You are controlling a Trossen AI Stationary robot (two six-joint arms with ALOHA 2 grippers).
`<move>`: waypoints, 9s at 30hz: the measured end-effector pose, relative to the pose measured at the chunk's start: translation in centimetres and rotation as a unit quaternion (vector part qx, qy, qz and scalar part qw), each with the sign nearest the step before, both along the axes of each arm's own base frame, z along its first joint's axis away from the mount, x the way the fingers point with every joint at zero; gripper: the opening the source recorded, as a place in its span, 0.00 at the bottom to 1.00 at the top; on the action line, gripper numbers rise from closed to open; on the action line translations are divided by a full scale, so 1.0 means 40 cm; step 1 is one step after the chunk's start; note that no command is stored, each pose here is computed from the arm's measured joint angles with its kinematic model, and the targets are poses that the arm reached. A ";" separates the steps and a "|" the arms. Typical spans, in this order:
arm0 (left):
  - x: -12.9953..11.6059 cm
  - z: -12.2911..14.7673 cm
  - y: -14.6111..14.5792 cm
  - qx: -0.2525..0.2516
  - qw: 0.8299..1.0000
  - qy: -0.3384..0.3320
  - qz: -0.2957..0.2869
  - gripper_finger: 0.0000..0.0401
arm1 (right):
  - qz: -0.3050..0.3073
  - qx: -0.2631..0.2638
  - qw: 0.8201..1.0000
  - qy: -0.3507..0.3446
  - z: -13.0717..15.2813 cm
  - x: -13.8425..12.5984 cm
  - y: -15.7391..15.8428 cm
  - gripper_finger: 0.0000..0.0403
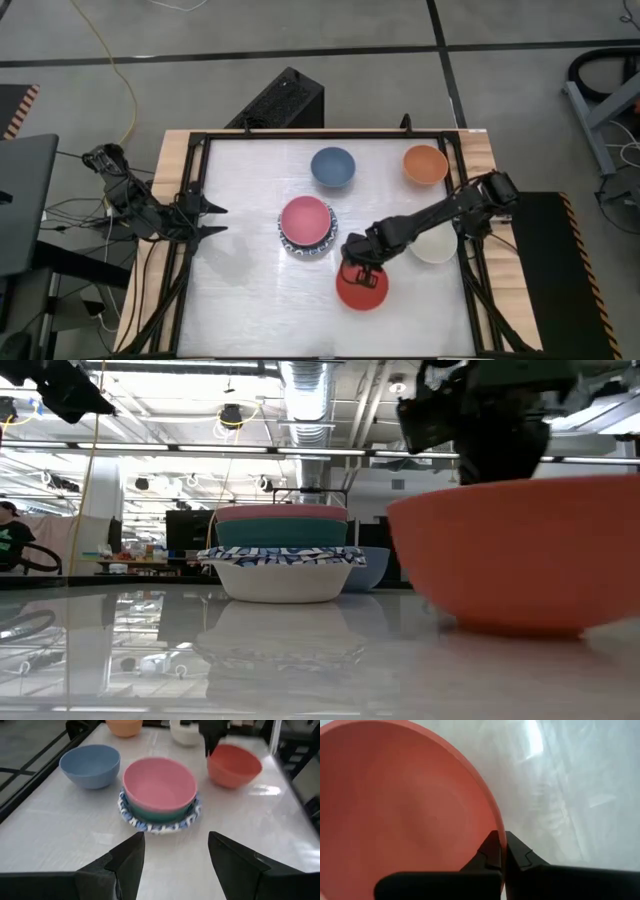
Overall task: Nest bowls inside each other
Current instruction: Stack the orange bowl on top of the pink bowl, then stack the white bowl on top of the orange bowl
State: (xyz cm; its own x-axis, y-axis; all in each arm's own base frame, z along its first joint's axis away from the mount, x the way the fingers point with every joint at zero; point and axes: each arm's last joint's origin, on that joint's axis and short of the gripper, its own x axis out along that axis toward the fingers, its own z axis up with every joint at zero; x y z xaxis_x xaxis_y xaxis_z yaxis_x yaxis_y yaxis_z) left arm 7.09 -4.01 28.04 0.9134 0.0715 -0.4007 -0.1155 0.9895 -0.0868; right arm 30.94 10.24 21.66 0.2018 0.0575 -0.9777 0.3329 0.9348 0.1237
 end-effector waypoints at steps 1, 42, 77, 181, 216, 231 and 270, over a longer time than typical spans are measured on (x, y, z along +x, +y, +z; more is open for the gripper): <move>0.001 -0.009 -0.001 0.008 1.000 0.005 -0.001 0.52 | 0.001 0.000 1.000 -0.003 0.003 0.004 -0.004 0.02; 0.032 -0.085 -0.025 0.016 0.999 -0.026 0.027 0.52 | -0.029 -0.051 0.967 -0.247 0.330 0.144 -0.265 0.03; 0.032 -0.086 -0.025 0.026 0.999 -0.024 0.024 0.52 | -0.151 0.006 0.972 -0.178 0.187 0.198 -0.436 0.03; 0.033 -0.094 -0.030 0.006 1.000 -0.005 0.010 0.52 | -0.419 -0.097 0.895 0.121 0.066 -0.382 -0.176 0.28; 0.033 -0.094 -0.030 0.011 1.000 -0.004 0.008 0.52 | -0.414 -0.040 0.905 -0.093 -0.023 -0.277 -0.227 0.28; 0.033 -0.094 -0.030 0.011 1.000 -0.004 0.008 0.52 | -0.392 -0.023 0.911 -0.125 0.043 -0.247 -0.254 0.28; 0.033 -0.094 -0.030 0.008 1.000 -0.004 0.010 0.52 | -0.464 -0.130 0.870 0.104 -0.030 -0.379 -0.262 0.53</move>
State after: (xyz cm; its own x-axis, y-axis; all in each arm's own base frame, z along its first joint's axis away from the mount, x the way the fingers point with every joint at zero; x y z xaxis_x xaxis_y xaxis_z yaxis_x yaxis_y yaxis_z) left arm 8.41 -5.20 24.27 0.9150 0.0957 -0.3920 -0.1344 0.9883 -0.0725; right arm 15.79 -0.23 20.45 -0.1391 -0.2636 -0.9545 0.9492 0.2391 -0.2044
